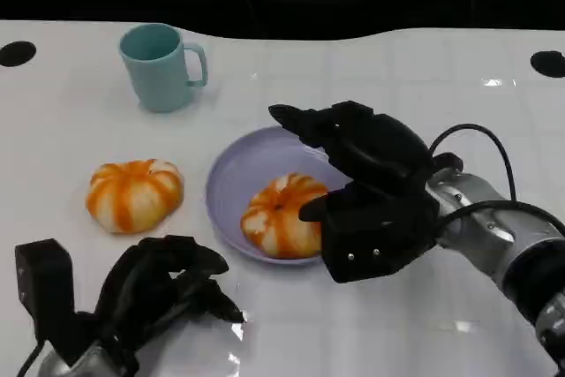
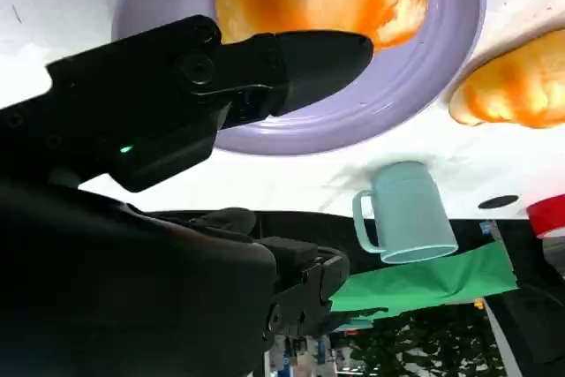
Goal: Grasp the bread from the table and place it into the plate.
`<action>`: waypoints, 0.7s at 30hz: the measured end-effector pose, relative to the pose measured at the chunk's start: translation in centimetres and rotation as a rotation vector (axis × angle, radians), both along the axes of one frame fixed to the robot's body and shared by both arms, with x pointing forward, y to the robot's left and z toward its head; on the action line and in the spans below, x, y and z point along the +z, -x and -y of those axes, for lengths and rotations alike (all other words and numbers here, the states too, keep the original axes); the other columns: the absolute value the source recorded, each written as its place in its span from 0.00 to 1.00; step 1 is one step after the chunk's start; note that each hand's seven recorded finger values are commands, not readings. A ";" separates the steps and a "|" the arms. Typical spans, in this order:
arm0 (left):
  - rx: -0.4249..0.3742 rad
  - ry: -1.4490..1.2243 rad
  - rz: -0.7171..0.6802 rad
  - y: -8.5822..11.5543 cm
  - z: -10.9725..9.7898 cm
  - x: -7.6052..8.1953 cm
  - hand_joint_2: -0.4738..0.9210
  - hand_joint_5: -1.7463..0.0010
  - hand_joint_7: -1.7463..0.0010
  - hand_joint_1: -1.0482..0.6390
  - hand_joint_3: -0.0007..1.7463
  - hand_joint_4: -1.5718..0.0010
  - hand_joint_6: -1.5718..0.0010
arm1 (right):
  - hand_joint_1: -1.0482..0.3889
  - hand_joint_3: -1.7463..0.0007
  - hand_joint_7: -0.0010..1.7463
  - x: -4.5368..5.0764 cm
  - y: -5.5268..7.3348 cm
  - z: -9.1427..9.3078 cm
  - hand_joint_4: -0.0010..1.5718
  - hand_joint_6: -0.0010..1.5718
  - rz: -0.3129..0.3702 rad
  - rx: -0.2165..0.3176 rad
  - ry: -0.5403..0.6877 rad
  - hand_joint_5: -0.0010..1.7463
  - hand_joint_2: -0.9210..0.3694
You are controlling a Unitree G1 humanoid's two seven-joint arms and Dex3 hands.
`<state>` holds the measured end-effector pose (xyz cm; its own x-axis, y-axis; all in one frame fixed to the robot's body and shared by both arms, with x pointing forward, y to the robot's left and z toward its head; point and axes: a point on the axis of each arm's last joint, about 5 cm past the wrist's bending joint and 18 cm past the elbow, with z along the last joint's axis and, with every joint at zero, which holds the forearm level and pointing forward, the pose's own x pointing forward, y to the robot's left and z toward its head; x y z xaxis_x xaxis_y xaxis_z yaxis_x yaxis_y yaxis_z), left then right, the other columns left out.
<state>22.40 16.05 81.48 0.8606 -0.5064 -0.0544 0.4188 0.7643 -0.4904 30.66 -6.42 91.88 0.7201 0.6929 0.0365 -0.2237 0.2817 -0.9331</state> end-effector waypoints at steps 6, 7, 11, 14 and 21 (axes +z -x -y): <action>-0.001 0.001 0.001 0.0 0.1 0.0 0.87 0.73 0.89 0.00 0.00 0.00 0.00 | 0.15 0.88 0.08 -0.12 0.5 0.4 0.19 0.18 -0.003 0.015 -0.011 0.30 0.00; 0.000 0.002 0.002 0.0 0.2 0.0 0.87 0.73 0.89 0.00 0.00 0.00 0.00 | 0.19 0.90 0.11 -0.17 0.7 0.6 0.25 0.24 0.006 0.020 -0.031 0.34 0.00; 0.003 0.004 0.005 0.1 0.2 0.0 0.87 0.73 0.89 0.00 0.00 0.00 0.00 | 0.30 0.96 0.37 -0.96 1.6 2.1 0.30 0.30 0.053 0.012 -0.152 0.63 0.00; 0.006 0.003 0.003 0.1 0.2 -0.1 0.87 0.73 0.88 0.00 0.00 0.00 0.00 | 0.31 0.97 0.40 -1.62 2.0 2.9 0.30 0.29 0.053 -0.009 -0.174 0.65 0.00; 0.003 0.006 0.009 0.1 0.6 -0.1 0.87 0.73 0.88 0.00 0.00 0.00 0.00 | 0.45 0.95 0.90 -2.57 3.5 4.5 0.37 0.23 0.051 -0.042 -0.371 0.99 0.00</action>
